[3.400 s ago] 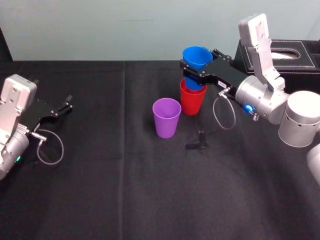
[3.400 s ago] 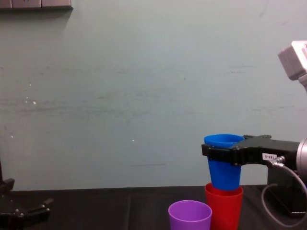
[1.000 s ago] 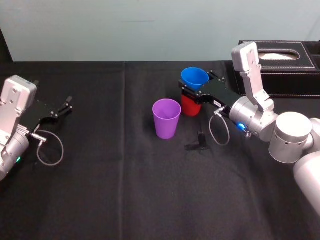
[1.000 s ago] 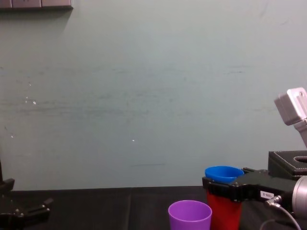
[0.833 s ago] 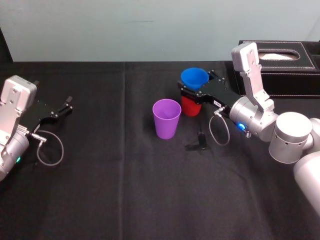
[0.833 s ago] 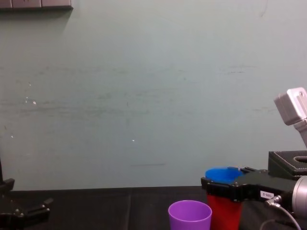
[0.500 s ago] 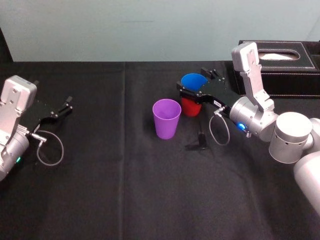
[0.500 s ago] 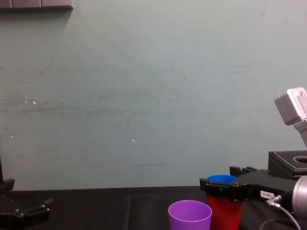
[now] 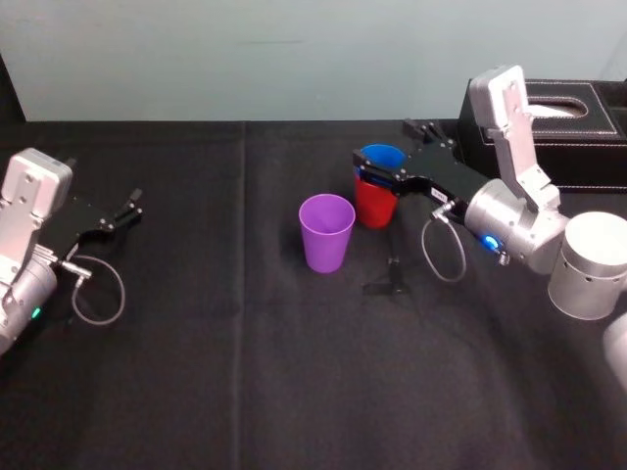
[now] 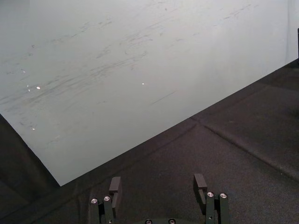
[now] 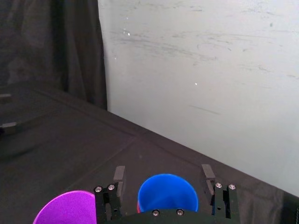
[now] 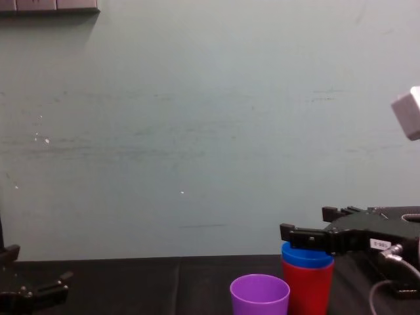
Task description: Stack the three plastic cups sequentially using one hand.
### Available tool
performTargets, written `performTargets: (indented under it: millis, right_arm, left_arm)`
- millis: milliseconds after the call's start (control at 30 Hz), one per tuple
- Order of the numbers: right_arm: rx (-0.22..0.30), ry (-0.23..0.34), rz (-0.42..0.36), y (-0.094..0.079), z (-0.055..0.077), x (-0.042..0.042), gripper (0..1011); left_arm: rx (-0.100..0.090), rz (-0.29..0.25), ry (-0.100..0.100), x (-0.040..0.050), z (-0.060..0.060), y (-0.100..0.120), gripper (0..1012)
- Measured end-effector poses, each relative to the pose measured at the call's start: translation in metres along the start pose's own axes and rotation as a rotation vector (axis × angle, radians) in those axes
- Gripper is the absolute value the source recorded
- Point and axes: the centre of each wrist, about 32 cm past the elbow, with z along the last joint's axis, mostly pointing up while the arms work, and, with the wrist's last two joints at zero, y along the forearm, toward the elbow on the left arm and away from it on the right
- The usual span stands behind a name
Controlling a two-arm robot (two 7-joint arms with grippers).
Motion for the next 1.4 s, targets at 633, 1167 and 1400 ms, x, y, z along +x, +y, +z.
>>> performTargets:
  millis: [633,1167,1400]
  right_arm:
    - [-0.009,0.066,-0.009,-0.085,-0.04,-0.0258,1002]
    - [-0.01,0.092,0.09,-0.063,-0.06,-0.0585,1003]
    - [-0.011,0.093,0.091,-0.047,-0.062,-0.0646,1003]
  left_arm:
    - [0.0,0.0,0.0,0.0,0.0,0.0,1005]
    - [0.0,0.0,0.0,0.0,0.0,0.0,1005]
    - [0.0,0.0,0.0,0.0,0.0,0.0,1005]
